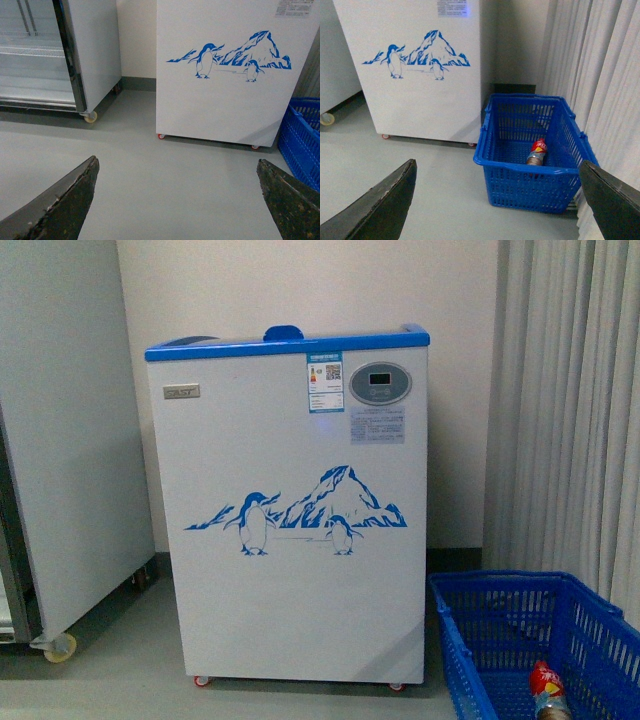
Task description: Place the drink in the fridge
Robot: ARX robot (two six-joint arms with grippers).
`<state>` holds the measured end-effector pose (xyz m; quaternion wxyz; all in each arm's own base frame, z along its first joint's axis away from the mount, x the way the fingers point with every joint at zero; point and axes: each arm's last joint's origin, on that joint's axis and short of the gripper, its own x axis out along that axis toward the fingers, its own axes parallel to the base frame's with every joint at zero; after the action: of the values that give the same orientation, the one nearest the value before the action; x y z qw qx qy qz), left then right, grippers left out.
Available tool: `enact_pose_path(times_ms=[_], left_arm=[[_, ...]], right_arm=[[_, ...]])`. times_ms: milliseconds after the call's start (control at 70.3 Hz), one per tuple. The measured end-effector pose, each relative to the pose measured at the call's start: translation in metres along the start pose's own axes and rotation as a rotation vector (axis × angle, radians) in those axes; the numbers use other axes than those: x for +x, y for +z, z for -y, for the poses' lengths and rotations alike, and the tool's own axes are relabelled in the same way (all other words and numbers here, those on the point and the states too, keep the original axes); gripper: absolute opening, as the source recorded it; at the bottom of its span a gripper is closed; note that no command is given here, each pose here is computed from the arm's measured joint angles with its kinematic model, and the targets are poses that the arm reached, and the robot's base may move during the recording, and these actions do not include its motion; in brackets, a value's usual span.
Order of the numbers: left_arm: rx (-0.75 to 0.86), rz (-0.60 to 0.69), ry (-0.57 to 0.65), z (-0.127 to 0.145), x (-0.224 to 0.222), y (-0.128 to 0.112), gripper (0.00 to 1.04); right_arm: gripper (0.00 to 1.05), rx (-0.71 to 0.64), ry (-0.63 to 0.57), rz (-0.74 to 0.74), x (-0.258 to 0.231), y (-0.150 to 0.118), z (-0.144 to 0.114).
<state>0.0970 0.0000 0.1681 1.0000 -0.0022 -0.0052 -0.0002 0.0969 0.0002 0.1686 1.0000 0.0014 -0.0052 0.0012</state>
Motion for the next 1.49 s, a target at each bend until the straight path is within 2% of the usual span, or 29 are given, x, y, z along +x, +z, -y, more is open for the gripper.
enact_pose_path(times_ms=[1493], left_arm=[[0.000,0.000,0.000,0.0000,0.0000,0.0001,0.97]], right_arm=[[0.97,0.000,0.000,0.000,0.0000,0.0000,0.0000]])
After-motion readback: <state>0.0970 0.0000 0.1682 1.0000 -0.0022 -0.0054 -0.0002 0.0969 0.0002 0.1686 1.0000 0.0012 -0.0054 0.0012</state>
